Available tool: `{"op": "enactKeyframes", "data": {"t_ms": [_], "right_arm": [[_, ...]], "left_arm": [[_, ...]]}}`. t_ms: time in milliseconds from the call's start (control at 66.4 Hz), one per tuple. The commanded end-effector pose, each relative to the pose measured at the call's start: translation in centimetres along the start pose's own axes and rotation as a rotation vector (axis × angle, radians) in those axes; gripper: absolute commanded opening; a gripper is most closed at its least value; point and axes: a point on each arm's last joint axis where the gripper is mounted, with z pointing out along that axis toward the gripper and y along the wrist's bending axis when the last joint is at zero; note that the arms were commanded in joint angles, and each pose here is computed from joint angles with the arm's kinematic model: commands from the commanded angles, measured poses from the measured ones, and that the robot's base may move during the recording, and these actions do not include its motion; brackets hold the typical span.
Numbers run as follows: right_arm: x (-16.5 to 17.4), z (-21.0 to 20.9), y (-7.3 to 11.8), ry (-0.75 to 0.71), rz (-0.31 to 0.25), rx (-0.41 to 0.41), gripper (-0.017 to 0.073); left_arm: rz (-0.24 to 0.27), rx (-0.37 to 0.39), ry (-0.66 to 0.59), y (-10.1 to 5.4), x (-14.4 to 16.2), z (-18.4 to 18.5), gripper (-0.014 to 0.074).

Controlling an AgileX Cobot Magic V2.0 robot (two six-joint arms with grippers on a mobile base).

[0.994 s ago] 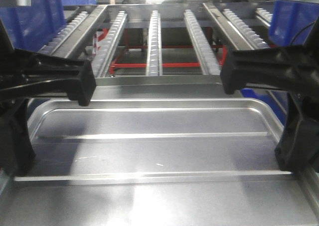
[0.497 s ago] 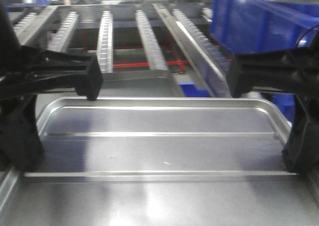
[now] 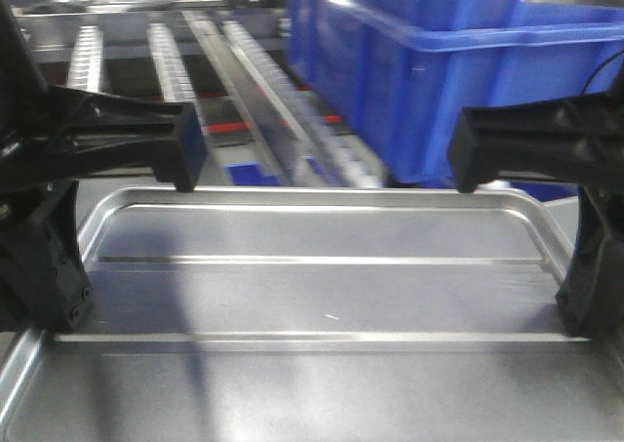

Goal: Grab silver tray and place in blue box
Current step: 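Hold the tray in both grippers while the base drives away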

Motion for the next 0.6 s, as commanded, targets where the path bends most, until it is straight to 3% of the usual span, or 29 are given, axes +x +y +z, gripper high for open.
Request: {"op": "enactKeyframes", "data": {"t_ms": [0,588], "right_arm": [[-0.82,-1.13,0.23,-0.064,-0.011,-0.045,0.0059],[-0.82,-1.13,0.23,-0.064,-0.011,-0.045,0.0059]], "left_arm": [[0.007,0.054,-0.053,-0.3,-0.57,-1.29,-0.0015],[0.007,0.054,-0.053,-0.3,-0.57,-1.29,-0.0015]]}}
